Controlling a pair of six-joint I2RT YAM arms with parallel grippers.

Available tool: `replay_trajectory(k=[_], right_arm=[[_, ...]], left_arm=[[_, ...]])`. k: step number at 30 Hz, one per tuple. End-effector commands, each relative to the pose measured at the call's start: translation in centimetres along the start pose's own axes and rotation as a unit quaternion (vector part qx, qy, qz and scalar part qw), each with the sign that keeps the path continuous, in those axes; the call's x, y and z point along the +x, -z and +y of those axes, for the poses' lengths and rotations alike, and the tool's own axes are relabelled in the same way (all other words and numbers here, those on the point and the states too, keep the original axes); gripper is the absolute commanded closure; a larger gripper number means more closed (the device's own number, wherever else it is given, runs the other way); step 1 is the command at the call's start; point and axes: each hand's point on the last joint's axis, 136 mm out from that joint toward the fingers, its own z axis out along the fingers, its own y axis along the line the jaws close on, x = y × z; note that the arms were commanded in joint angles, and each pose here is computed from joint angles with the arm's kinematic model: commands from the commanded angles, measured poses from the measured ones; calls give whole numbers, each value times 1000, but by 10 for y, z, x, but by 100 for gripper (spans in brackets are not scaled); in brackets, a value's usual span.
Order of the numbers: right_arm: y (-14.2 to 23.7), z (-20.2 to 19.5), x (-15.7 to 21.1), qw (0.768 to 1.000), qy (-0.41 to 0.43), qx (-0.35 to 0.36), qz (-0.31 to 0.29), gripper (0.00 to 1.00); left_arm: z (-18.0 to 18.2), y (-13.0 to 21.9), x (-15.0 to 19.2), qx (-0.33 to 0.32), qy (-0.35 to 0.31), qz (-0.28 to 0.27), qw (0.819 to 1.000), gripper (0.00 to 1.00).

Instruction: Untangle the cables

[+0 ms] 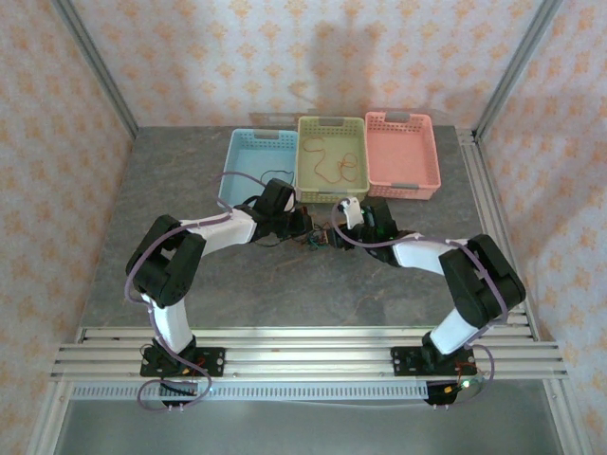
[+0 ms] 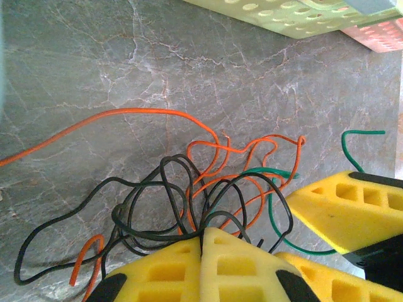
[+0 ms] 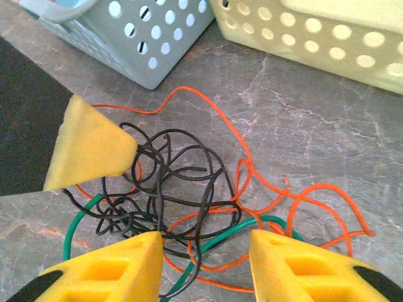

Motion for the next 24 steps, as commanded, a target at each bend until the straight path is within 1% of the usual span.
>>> replay_trajectory(k=[1,3,5,7,13,18,21,23,24], right_arm=[[12,-3,-22,998,4,27,-50,57],[12,-6,-23,998,3,34,-56,54],[8,-4,-22,998,-2,25,-50,54],[3,-2,-19,999,-9,15,-37,53],[-9,-5,-11,1000,-16,22,-4,54],[-15,0,-9,1000,-9,13,6,55],[-18,2,-8,1000,-9,8,13,64],[-19,3,-8,1000,-6,7,15,77],[-18,3,-9,1000,-4,8,14,84]], left_arm=[[-6,7,-6,-1,-13,-12,1000,96],[-6,7,-7,-2,-13,-13,1000,96],[-6,8,-6,-2,-14,-13,1000,96],[-6,7,-7,-2,-14,-13,1000,95],[-7,7,-6,-2,-15,-13,1000,95],[-6,8,-6,-3,-16,-13,1000,95],[-6,8,-6,-5,-18,-14,1000,94],[-6,9,-7,-6,-19,-15,1000,93],[-5,9,-7,-7,-19,-16,1000,90]])
